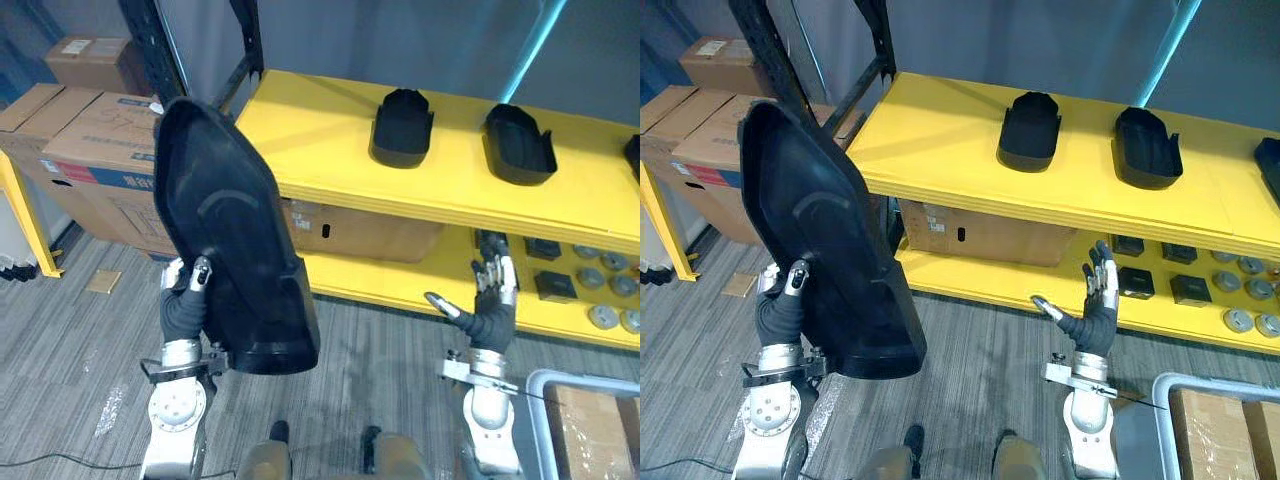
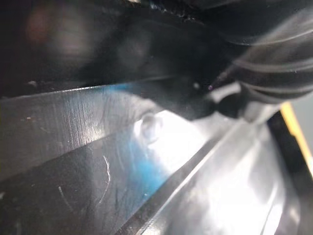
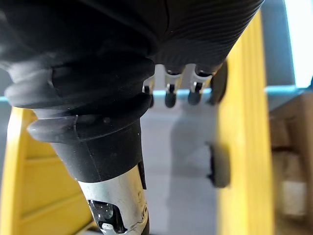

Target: Walk over and take plastic housings, then place them on the shelf

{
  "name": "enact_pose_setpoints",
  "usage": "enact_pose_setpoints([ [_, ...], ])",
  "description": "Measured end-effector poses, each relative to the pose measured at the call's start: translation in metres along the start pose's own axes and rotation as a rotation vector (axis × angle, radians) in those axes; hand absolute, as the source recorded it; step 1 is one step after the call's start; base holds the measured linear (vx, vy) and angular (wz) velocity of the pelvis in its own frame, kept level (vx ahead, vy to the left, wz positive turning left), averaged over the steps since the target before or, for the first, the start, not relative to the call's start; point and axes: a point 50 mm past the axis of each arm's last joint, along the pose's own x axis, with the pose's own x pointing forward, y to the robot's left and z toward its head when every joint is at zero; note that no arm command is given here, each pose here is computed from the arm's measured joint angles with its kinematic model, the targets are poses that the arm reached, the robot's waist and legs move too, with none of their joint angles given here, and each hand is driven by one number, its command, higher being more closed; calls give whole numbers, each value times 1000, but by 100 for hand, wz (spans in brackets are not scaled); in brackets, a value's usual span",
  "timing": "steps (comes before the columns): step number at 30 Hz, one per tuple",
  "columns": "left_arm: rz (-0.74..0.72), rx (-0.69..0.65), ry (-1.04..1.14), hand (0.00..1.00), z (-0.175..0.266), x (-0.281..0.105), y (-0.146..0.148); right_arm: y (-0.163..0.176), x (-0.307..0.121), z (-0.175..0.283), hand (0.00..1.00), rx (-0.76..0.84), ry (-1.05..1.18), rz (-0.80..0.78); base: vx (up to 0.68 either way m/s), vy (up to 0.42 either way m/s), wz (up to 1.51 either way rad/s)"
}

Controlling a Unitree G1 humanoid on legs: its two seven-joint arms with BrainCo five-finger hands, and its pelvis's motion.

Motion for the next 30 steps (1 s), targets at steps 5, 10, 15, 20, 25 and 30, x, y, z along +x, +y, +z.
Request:
enact_pose_setpoints([
  [5,-7,-14,10,100,0,-4,-5,-12,6,1,0,31,1,-18,200,-128,46],
  [10,-41,-7,1,100,1,-4,-7,-9,10,3,0,64,-11,-31,104,11,30],
  [15,-119,38,-6,100,1,-2,-12,-11,5,2,0,60,5,-101,5,65,6],
  [20,-195,94,-28,100,3,3,-8,-10,-5,-4,0,54,43,-139,16,104,-24],
  [25,-229,82,-33,100,1,10,-16,-22,-12,-4,0,14,54,-158,102,-12,-1],
  [30,-260,15,72,100,-16,-11,-32,-25,-10,0,0,-11,29,-125,291,-132,7],
])
